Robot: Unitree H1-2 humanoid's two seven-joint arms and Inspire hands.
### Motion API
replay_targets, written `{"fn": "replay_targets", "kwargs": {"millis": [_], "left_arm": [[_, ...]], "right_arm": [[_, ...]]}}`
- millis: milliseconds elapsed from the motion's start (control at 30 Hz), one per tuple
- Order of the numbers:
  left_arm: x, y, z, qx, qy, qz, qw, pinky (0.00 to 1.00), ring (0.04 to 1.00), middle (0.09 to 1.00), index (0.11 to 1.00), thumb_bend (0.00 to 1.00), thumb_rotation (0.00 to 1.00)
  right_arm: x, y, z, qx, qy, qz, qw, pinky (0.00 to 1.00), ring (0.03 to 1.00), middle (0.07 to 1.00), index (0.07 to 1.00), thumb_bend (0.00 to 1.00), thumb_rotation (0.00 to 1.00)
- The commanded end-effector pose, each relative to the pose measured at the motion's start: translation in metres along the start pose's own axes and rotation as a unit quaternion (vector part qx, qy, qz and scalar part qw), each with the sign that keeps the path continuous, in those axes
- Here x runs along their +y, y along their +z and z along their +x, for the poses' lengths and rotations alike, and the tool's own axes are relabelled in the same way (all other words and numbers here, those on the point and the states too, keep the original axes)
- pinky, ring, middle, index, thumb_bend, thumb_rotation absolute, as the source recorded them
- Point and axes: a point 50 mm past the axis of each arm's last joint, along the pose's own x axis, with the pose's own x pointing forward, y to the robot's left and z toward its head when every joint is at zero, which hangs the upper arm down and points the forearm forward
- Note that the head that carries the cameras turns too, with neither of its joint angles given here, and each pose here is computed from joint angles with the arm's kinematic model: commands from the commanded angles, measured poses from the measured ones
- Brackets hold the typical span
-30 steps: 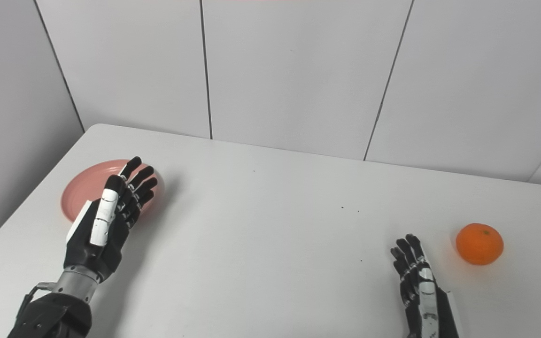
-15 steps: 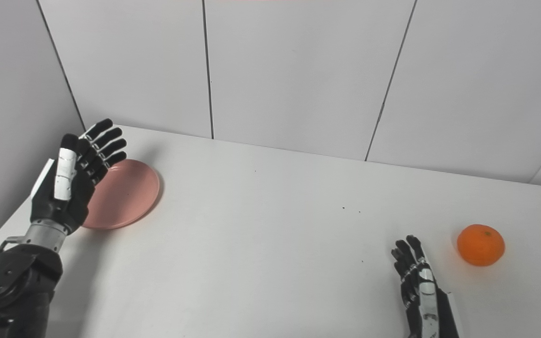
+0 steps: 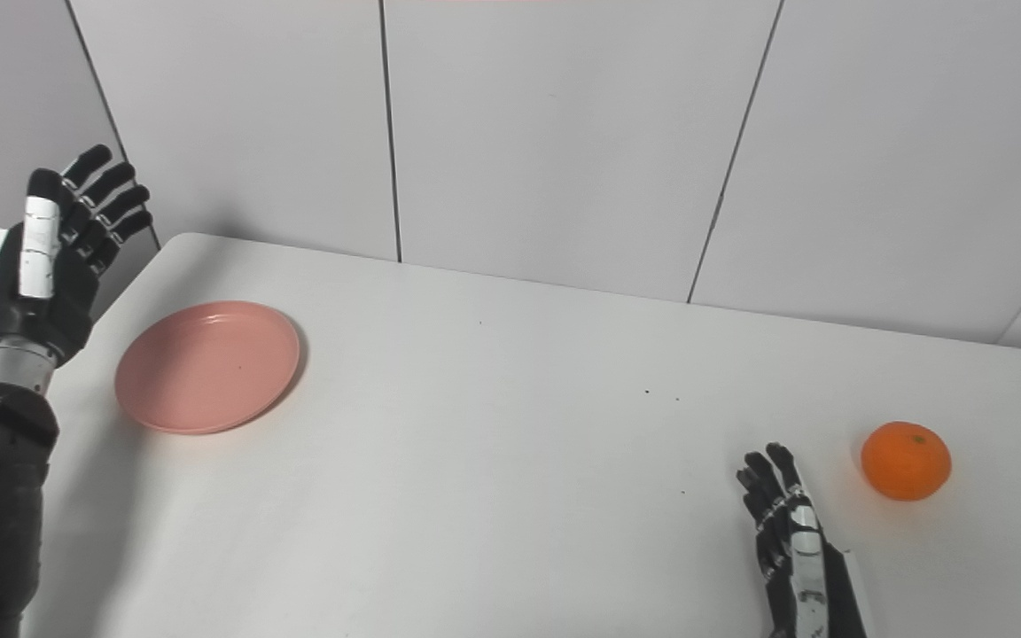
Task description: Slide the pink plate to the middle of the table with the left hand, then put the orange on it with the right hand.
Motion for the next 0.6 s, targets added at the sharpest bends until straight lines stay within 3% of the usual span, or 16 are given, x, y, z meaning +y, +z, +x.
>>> {"fn": "replay_targets", "kwargs": {"millis": [0, 333, 567], "left_arm": [[0.002, 0.026, 0.017, -0.056, -0.010, 0.008, 0.998, 0.87, 0.867, 0.874, 0.866, 0.91, 0.79], [0.023, 0.011, 0.028, -0.052, 0.025, 0.011, 0.998, 0.82, 0.823, 0.862, 0.850, 0.93, 0.74], [0.041, -0.019, 0.036, -0.047, 0.027, 0.021, 0.998, 0.84, 0.852, 0.866, 0.882, 0.93, 0.73]], "right_arm": [[-0.008, -0.041, -0.028, 0.075, -0.020, 0.016, 0.997, 1.00, 0.932, 0.921, 0.949, 0.75, 0.95], [-0.009, -0.041, -0.028, 0.075, -0.019, 0.017, 0.997, 1.00, 0.930, 0.918, 0.951, 0.75, 0.94], [-0.009, -0.040, -0.029, 0.077, -0.018, 0.014, 0.997, 1.00, 0.930, 0.921, 0.952, 0.75, 0.95]]}}
